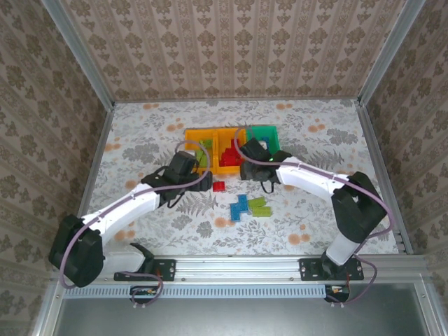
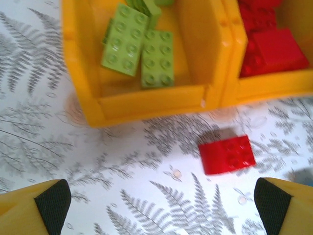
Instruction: Sort the legos into containers by color
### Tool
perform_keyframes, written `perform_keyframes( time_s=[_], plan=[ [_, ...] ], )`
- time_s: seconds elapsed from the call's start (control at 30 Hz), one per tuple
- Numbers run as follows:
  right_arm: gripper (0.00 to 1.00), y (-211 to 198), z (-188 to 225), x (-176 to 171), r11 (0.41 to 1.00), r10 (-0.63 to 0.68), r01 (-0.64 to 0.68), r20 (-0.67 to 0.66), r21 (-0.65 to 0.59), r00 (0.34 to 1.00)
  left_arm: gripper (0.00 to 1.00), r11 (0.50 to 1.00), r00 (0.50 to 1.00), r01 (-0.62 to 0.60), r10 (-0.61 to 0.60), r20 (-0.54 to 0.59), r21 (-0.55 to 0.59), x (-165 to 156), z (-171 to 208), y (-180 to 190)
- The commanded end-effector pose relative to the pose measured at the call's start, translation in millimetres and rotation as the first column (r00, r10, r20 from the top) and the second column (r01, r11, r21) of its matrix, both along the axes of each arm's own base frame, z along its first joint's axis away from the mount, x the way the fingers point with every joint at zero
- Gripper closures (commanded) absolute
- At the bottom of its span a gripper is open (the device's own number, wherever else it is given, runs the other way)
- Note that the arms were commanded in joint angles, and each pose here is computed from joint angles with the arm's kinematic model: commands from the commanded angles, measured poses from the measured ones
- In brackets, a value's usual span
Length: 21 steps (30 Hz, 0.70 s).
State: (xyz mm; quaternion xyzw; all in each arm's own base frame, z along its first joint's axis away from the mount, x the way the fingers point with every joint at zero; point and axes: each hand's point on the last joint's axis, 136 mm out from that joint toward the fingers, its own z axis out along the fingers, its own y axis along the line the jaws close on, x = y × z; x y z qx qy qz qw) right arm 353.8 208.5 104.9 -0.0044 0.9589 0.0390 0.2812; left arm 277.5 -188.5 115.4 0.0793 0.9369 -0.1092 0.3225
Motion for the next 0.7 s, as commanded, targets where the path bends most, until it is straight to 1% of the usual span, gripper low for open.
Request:
perform_keyframes(
  time_s=[0.0, 0.2, 0.3, 0.37, 0.5, 0.67],
  plan=[
    [0.47, -27, 29, 26, 0.998, -0.034, 0.039, 0.082, -0.053, 0.996, 0.0, 0.999, 0.999, 0.022, -0.021, -0.033, 0.033, -21, -13, -10],
    [0.47, -50, 31, 75, 0.994, -0.061, 0.069, 0.092, -0.081, 0.994, 0.0, 0.988, 0.986, 0.15, -0.146, -0.081, 0.04, -50, -32, -50],
    [0.47, -55, 24, 96, 0.995, -0.084, 0.087, 0.072, -0.051, 0.994, 0.0, 0.98, 0.976, 0.2, -0.197, -0.094, 0.019, -63, -38, -69],
    [0.46, -56, 19, 106, 0.995, -0.097, 0.099, 0.061, -0.03, 0.993, 0.02, 0.977, 0.971, 0.212, -0.209, -0.114, 0.018, -70, -45, -76],
    [0.41, -55, 8, 123, 0.994, -0.103, 0.104, 0.031, -0.026, 0.994, 0.09, 0.972, 0.963, 0.233, -0.227, -0.144, 0.024, -84, -55, -89],
    [0.29, -55, 6, 129, 0.994, -0.105, 0.105, 0.024, -0.024, 0.994, 0.11, 0.968, 0.955, 0.248, -0.239, -0.173, 0.031, -97, -64, -99]
  ],
)
